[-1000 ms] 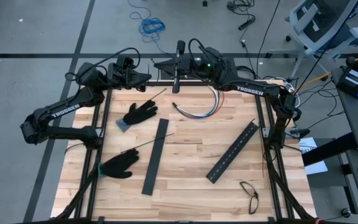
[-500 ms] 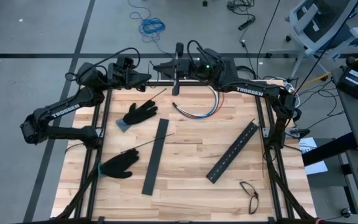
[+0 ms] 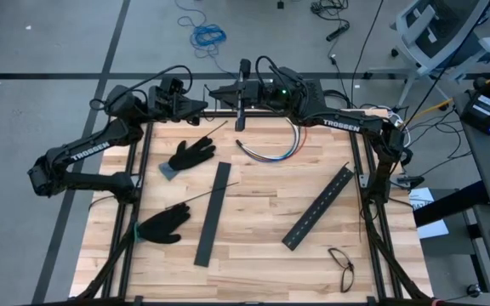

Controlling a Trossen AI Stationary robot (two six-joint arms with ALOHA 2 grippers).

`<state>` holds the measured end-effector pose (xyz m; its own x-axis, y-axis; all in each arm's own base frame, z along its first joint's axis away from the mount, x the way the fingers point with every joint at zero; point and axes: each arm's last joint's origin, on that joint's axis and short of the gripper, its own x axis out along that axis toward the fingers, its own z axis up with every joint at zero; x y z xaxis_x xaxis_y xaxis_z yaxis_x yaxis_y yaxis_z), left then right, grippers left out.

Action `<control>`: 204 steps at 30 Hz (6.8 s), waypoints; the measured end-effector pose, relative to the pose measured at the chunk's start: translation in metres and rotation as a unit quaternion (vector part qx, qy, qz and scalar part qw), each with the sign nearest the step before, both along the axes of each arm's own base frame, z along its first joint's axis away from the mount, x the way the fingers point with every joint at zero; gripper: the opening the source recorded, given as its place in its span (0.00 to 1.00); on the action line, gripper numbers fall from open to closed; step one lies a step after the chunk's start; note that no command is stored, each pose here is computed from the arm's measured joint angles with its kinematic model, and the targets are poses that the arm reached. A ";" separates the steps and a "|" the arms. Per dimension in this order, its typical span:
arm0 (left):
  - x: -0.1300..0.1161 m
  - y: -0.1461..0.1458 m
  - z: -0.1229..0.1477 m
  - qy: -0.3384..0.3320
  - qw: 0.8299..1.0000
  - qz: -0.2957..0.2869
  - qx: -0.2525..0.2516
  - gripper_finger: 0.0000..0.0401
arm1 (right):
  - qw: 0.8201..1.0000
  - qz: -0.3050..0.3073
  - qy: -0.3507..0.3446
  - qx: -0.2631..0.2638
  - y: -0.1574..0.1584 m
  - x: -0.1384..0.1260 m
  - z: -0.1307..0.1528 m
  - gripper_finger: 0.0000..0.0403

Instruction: Ziptie cables

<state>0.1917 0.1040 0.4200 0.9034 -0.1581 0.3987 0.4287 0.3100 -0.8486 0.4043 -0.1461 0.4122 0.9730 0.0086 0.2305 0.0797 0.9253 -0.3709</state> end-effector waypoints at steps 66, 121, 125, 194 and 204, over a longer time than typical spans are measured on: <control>0.000 0.000 0.000 0.002 0.998 -0.010 -0.054 0.00 | 0.998 -0.008 0.028 -0.057 0.005 0.003 -0.006 0.00; 0.000 -0.006 -0.003 0.037 0.998 -0.032 -0.045 0.00 | 0.997 -0.030 0.056 -0.046 0.001 -0.014 0.006 0.00; -0.001 -0.004 -0.003 0.035 0.998 -0.023 -0.042 0.00 | 0.997 -0.030 0.054 -0.045 0.001 -0.014 0.006 0.00; 0.000 -0.003 -0.002 0.020 0.999 -0.007 -0.040 0.00 | 0.999 -0.016 0.043 -0.021 0.005 -0.009 0.004 0.00; 0.000 -0.003 -0.002 0.019 0.999 -0.005 -0.041 0.00 | 0.999 -0.012 0.046 -0.019 0.008 -0.008 0.004 0.00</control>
<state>0.1917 0.1014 0.4182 0.9169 -0.1356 0.3753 0.3977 0.2350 -0.8869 0.3964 -0.1380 0.4158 0.9902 -0.0086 0.1391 0.0657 0.9089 -0.4119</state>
